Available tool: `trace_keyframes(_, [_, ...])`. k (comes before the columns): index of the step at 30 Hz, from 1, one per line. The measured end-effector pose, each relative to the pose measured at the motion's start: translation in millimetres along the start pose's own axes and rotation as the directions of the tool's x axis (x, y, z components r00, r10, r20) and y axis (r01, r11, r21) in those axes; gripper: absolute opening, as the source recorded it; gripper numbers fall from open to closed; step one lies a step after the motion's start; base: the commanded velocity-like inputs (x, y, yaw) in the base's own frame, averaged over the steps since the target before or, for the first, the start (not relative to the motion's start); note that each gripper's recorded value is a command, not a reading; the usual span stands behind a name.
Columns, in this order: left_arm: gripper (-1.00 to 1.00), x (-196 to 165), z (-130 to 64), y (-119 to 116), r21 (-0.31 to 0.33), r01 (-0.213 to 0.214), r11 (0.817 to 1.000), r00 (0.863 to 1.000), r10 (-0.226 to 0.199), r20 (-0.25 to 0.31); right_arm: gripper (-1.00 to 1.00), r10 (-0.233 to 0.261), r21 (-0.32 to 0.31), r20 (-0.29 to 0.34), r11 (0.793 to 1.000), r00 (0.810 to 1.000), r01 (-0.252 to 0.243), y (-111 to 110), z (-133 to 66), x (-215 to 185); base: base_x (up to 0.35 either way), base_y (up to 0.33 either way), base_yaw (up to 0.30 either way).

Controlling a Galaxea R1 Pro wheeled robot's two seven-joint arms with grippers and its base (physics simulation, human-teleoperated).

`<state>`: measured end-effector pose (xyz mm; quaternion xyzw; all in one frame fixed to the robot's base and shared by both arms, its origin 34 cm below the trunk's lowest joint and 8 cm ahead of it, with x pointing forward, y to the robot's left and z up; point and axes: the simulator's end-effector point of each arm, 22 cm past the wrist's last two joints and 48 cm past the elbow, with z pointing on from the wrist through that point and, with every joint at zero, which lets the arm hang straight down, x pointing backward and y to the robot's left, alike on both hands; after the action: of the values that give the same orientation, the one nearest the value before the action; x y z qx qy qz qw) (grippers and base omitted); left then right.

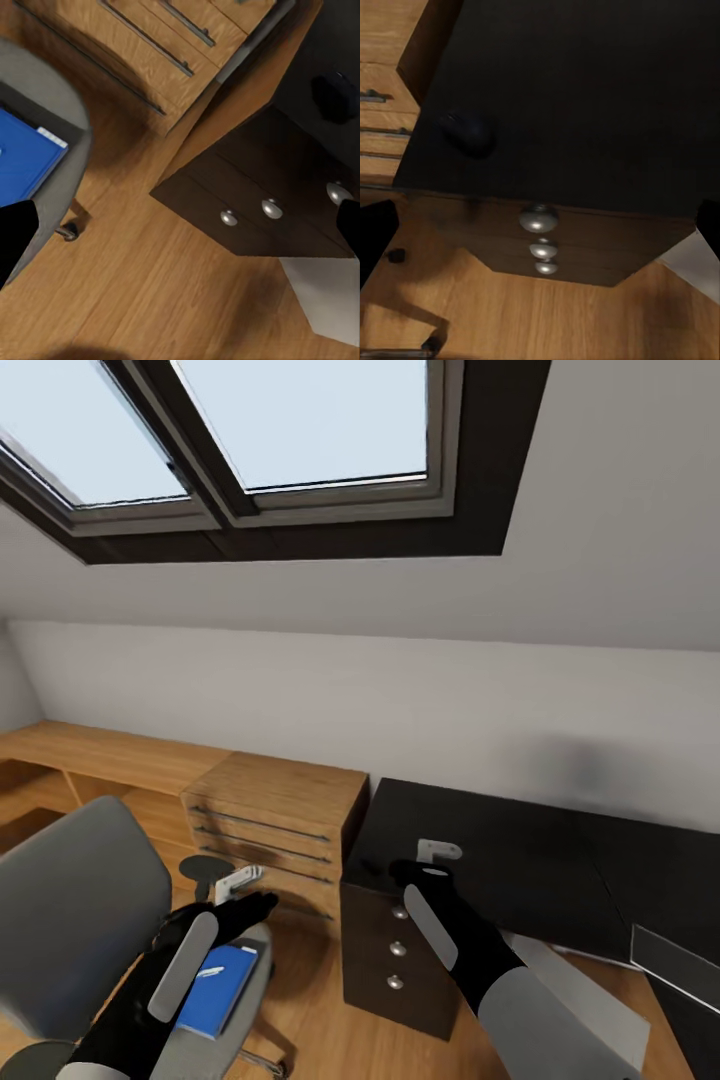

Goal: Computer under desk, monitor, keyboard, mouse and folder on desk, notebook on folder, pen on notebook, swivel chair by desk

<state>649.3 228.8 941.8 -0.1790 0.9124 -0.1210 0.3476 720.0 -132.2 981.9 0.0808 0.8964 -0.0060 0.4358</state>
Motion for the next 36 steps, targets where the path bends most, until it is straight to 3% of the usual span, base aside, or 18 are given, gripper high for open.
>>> trace_keyframes(3, [1.0,-5.4,-5.4,-4.0,0.01,-0.007,1.0,1.0,0.007,0.021,1.0,-0.001,0.001,0.0,1.0,1.0,0.001,-0.3,0.1,0.1,0.0,0.0,0.248])
trace_keyframes(4, [1.0,-5.3,-20.7,-10.4,0.036,-0.015,0.999,0.998,0.013,0.057,1.0,-0.001,0.001,0.001,1.0,1.0,0.001,-0.5,-0.1,-0.1,0.0,0.0,0.229])
trace_keyframes(7, [1.0,-5.2,-39.6,-16.4,0.062,-0.025,0.998,0.995,0.019,0.097,1.0,-0.001,0.001,0.001,1.0,1.0,0.001,-0.6,0.0,-0.1,0.0,0.0,0.203])
trace_keyframes(13, [1.0,-2.1,-65.8,-17.9,0.069,-0.057,0.996,0.987,0.046,0.152,1.0,-0.002,0.002,0.001,1.0,1.0,0.002,-0.7,0.1,-0.1,0.0,0.0,0.136])
trace_keyframes(36, [1.0,-0.5,-75.7,-16.0,0.06,-0.075,0.995,0.983,0.063,0.173,1.0,-0.002,0.003,0.0,1.0,1.0,0.002,-2.1,0.5,0.0,0.0,0.0,0.01])
